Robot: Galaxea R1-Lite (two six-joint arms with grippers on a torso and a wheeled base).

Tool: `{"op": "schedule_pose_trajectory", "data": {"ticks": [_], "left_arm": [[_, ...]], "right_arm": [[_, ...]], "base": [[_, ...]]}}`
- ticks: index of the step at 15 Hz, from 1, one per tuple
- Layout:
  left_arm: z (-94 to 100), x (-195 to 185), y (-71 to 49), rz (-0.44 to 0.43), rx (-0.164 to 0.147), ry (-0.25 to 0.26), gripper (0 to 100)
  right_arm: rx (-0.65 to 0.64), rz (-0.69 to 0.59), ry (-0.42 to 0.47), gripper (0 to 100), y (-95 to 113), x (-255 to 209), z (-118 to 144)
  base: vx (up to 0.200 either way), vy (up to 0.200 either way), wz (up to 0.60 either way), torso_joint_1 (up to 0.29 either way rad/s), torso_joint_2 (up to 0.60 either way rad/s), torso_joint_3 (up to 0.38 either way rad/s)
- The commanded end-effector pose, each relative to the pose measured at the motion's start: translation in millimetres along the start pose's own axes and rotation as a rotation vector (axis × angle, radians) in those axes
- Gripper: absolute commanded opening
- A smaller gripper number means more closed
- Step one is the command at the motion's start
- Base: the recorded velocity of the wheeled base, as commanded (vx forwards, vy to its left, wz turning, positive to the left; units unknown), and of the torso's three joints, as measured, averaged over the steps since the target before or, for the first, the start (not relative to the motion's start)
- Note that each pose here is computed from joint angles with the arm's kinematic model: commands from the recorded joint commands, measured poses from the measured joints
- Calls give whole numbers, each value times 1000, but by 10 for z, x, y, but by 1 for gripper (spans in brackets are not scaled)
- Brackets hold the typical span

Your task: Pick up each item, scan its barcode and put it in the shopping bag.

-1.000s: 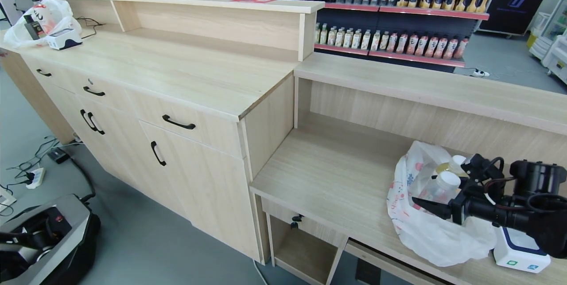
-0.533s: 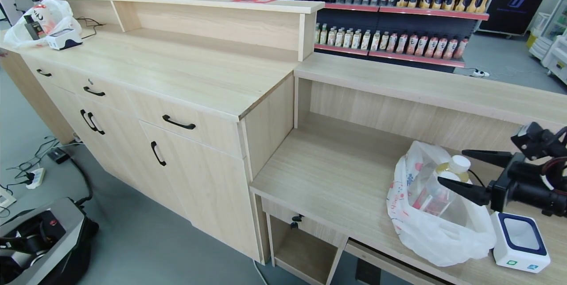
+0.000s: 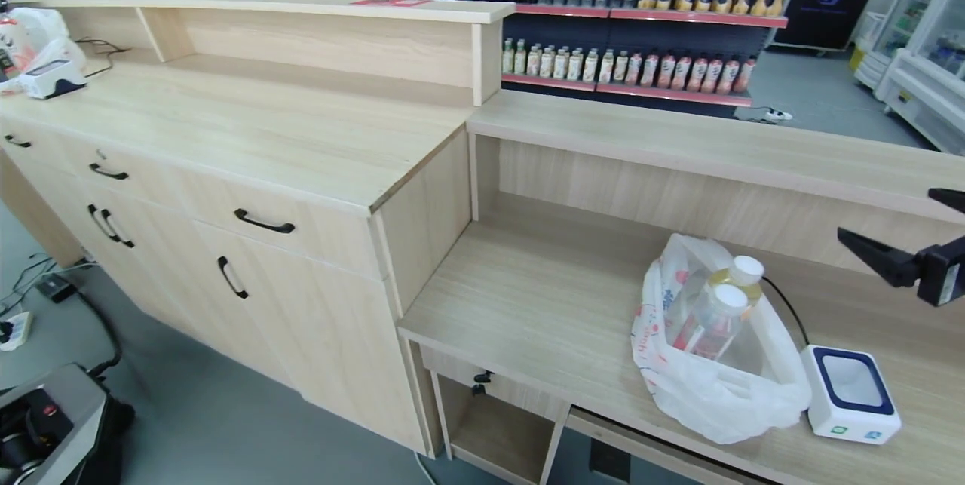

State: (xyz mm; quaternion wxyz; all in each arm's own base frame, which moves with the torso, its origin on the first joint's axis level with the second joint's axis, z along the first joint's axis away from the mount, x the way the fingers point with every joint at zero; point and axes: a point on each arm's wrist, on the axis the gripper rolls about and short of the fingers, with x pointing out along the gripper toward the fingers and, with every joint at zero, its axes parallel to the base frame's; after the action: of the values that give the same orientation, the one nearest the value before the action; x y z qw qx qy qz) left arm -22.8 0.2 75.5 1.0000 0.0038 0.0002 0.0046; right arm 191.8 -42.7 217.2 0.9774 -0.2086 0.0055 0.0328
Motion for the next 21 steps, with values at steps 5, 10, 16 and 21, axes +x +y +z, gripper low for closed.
{"op": "schedule_pose_trajectory", "data": {"ticks": [5,10,16,21], "left_arm": [[0,0,0,2,0,0,0],[0,0,0,3,0,0,0],[0,0,0,2,0,0,0],[0,0,0,2,0,0,0]], "right_arm": [[74,-180,48,100,-136,-87,133],[321,-225,38,100,-4,-359,40],[332,-176,78,100,767,-1400,-649],[398,-88,26,100,1075,-1979,-999]], "base": [[0,0,-600,-85,177,90],[0,0,-240,-14,38,16],[0,0,0,0,0,0],[0,0,0,0,0,0]]}}
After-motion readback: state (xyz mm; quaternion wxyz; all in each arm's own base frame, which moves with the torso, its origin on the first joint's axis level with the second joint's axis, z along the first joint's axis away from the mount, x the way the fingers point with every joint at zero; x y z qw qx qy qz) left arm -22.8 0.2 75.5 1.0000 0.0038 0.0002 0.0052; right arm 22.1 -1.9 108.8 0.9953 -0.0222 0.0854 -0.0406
